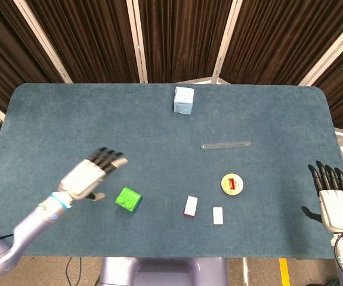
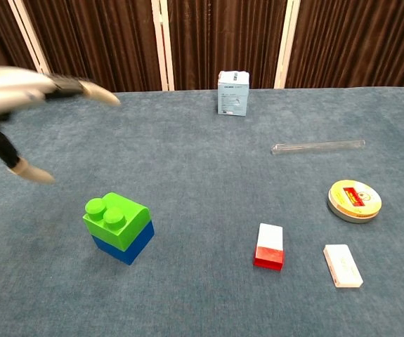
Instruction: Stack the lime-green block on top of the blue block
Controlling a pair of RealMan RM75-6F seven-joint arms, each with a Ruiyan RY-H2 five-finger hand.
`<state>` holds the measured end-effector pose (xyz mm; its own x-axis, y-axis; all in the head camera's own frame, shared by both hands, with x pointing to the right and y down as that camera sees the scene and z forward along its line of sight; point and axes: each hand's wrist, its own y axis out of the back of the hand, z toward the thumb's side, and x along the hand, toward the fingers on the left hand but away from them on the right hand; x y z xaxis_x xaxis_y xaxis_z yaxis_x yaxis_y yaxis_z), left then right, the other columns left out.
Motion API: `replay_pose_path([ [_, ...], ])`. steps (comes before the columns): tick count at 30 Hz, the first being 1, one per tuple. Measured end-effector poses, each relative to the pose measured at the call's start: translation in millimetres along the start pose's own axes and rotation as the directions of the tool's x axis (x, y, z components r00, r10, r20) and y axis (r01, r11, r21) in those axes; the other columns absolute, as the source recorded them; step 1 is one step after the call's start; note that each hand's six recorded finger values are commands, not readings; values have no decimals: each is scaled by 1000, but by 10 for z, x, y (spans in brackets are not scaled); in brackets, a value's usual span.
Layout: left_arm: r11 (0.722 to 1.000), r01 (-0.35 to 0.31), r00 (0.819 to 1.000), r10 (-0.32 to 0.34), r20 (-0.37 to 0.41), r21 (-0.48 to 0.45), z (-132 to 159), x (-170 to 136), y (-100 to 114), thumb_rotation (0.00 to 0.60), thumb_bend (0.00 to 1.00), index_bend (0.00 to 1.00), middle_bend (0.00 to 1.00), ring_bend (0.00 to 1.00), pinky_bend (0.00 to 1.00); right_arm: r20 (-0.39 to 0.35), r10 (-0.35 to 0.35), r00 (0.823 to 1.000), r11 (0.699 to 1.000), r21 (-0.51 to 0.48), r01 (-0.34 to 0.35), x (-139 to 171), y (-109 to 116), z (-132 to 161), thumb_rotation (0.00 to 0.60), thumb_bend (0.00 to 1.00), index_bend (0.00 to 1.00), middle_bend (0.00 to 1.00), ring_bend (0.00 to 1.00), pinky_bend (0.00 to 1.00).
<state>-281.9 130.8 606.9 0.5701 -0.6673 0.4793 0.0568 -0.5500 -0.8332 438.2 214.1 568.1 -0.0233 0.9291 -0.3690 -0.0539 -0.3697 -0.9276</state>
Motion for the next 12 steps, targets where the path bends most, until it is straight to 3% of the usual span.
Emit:
replay_pose_path([
  [2,998,-58,997,57,-60,-12,-133,-165,101,600,0,0,0,0,0,-13,-3,1000,1000,-8,3,17,21,18,600,0,11,0,0,0],
  [5,988,-154,973,147,-178,-27,-367,-502,224,600,0,0,0,0,0,-32,-10,999,1000,-24,9,40,50,50,600,0,11,0,0,0],
  [8,972,-231,929,208,-307,-42,-581,-909,257,600,0,0,0,0,0,-52,-19,998,999,-35,17,62,85,89,600,0,11,0,0,0],
  [12,949,-308,852,244,-464,-67,-777,-1473,182,600,0,0,0,0,0,-78,-32,996,999,-46,29,99,130,136,600,0,11,0,0,0],
])
